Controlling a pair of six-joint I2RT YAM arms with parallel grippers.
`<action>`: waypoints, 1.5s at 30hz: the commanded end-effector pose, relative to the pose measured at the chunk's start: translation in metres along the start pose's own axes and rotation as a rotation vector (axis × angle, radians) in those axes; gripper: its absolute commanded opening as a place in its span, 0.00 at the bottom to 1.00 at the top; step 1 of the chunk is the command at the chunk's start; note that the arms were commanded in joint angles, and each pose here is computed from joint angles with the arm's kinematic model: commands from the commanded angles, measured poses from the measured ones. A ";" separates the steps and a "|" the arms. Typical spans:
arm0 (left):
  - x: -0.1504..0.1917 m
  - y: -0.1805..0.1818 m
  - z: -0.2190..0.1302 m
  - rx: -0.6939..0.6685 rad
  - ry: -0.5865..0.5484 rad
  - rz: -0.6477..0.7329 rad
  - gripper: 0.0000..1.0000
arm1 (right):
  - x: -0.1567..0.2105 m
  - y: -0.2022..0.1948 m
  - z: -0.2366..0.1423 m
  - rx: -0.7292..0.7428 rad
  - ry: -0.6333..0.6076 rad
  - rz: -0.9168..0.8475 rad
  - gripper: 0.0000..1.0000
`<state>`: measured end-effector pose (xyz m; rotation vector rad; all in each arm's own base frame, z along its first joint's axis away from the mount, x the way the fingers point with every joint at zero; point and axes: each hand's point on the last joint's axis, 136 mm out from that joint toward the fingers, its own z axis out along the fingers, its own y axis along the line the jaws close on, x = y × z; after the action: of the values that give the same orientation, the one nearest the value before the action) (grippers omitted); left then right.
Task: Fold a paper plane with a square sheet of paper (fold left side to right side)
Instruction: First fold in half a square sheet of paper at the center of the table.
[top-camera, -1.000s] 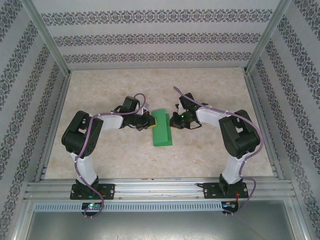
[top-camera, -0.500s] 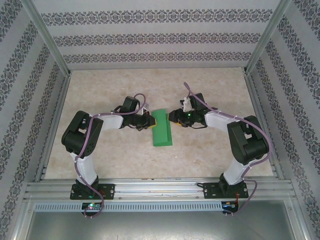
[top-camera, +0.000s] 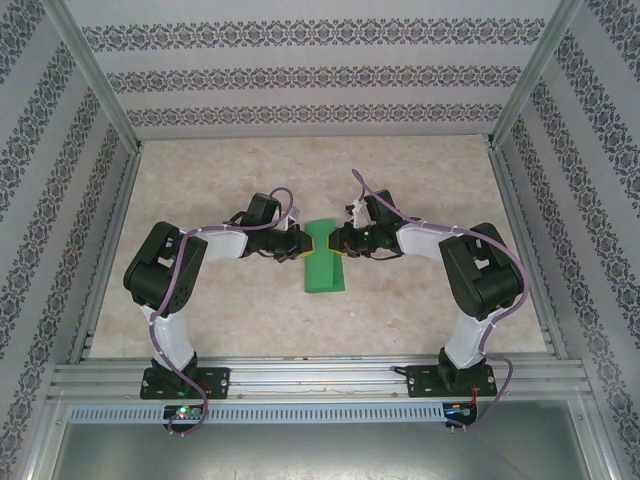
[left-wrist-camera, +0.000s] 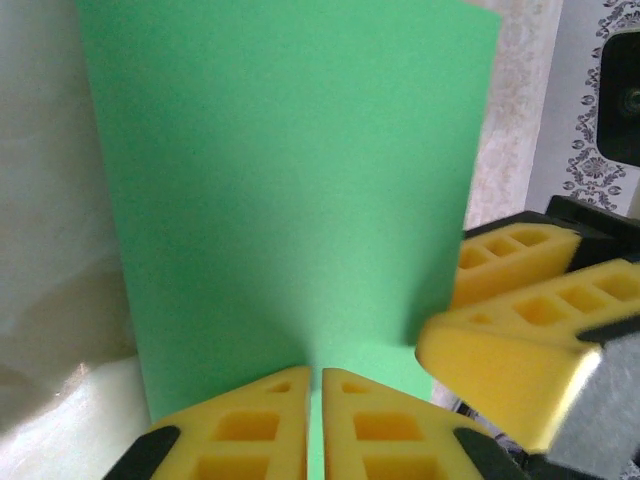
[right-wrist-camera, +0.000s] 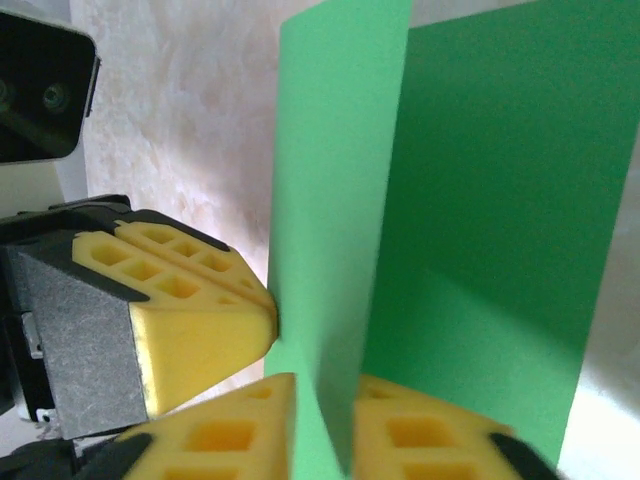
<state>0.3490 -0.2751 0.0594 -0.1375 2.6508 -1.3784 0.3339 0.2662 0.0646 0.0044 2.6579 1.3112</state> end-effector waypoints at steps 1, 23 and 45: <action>-0.001 -0.004 0.001 -0.014 0.000 0.023 0.16 | -0.005 -0.001 0.003 0.029 -0.006 -0.005 0.09; 0.004 0.008 -0.013 -0.215 0.032 0.120 0.53 | -0.004 -0.032 0.005 0.229 0.019 0.020 0.00; 0.015 0.042 0.019 -0.412 0.133 0.081 0.49 | 0.001 -0.040 0.002 0.267 0.026 0.027 0.04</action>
<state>0.3543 -0.2695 0.0315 -0.0064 2.8741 -0.9221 0.3383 0.2421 0.0334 0.0853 2.8290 0.9942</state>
